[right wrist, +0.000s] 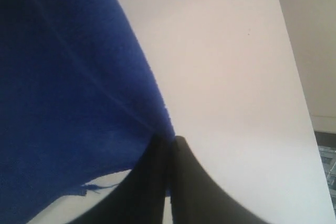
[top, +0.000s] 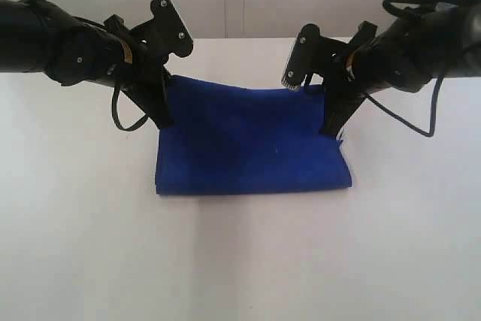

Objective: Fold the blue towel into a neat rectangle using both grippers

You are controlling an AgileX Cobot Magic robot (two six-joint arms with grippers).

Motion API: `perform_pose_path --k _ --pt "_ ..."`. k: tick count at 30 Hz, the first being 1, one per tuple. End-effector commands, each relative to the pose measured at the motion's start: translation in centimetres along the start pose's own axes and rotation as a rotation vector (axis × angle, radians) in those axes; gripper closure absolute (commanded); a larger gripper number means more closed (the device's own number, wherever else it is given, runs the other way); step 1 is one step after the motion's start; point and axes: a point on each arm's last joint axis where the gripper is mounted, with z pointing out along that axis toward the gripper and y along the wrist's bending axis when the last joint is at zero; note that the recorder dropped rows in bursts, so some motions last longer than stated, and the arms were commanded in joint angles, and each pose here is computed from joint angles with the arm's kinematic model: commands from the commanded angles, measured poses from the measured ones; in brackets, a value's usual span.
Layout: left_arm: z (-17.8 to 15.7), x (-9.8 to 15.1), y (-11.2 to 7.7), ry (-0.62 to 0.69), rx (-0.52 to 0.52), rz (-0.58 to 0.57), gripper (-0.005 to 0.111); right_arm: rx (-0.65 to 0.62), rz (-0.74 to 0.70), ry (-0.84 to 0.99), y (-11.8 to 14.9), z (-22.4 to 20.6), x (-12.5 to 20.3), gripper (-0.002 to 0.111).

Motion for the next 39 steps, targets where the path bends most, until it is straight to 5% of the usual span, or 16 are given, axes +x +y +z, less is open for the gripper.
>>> perform_pose_path --k 1,8,14,20,25,30,36,39 --pt "0.6 0.0 0.0 -0.012 -0.006 -0.002 0.107 0.001 0.002 -0.002 -0.1 0.6 0.3 0.108" --pt "0.8 0.1 -0.1 -0.009 -0.003 0.005 0.103 0.004 -0.004 -0.013 0.0 0.8 0.2 0.099" --pt "0.8 0.1 -0.1 -0.009 -0.004 0.015 0.065 0.015 -0.004 -0.044 -0.2 0.8 -0.1 0.077" --pt "0.8 0.2 -0.1 -0.007 -0.004 0.015 0.055 0.02 0.014 -0.04 -0.4 0.8 0.3 0.067" --pt "0.9 0.8 0.5 0.011 -0.011 -0.002 0.055 0.029 0.193 -0.018 -1.1 1.0 1.4 0.064" --pt "0.9 1.9 1.4 0.043 -0.02 -0.238 0.06 0.02 0.472 0.042 -1.1 1.0 2.1 0.074" --pt "0.8 3.4 1.4 0.167 -0.004 -0.489 0.094 0.024 0.686 0.168 -0.9 0.4 3.1 0.106" --pt "0.6 3.7 1.3 0.214 -0.001 -0.582 0.107 0.021 0.757 0.249 -0.9 0.0 3.5 0.108"
